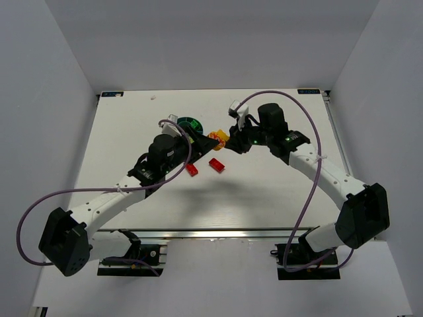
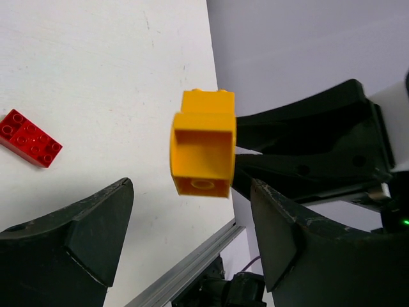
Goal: Sort the legos into containers by color
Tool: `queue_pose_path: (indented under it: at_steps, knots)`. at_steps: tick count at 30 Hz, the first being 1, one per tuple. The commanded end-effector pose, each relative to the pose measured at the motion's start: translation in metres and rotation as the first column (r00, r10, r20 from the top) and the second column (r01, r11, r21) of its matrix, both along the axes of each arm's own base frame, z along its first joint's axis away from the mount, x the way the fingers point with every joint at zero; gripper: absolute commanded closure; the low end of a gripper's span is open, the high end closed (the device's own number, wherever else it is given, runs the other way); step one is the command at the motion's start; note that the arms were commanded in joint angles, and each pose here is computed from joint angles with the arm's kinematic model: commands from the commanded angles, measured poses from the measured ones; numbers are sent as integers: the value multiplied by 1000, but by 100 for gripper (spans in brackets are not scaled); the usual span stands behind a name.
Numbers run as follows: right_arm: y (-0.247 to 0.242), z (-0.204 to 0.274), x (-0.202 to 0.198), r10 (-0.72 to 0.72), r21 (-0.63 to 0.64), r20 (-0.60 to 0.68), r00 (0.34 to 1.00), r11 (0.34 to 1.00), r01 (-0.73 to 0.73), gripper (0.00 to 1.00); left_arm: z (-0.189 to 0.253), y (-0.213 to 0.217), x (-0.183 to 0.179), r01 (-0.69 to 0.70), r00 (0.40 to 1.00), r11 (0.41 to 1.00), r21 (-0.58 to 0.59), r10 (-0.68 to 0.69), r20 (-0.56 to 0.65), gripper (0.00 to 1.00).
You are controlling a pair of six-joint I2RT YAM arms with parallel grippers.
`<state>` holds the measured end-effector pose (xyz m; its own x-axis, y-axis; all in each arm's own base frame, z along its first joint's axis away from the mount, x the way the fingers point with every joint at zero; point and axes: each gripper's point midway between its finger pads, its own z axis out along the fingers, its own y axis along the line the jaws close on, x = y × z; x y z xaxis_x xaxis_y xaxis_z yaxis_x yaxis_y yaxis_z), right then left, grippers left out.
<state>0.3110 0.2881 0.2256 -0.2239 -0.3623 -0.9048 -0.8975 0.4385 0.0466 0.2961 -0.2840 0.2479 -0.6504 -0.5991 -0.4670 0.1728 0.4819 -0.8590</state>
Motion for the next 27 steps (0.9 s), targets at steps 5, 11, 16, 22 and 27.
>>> queue_pose_path:
  at_steps: [5, 11, 16, 22, 27]
  knots:
    - [9, 26, -11, 51, 69, 53, 997, 996, -54, 100, 7, 1, 12, -21, 999, 1000, 4, 21, 37, 20]
    - [8, 22, -11, 38, 56, 55, 998, 998, -41, 100, 6, 4, 16, -30, 999, 1000, -3, 30, 35, 48]
    - [5, 14, -8, 13, 39, 57, 998, 999, -16, 100, 3, 5, 17, -26, 999, 1000, -8, 27, 28, 80]
    - [-6, 4, 15, -111, 15, 53, 992, 994, 110, 100, -2, 28, 19, -76, 997, 997, 11, 76, 11, 98]
    - [-17, -2, 34, -182, -5, 55, 982, 983, 182, 100, -8, 68, 23, -142, 989, 988, 64, 144, -22, 100]
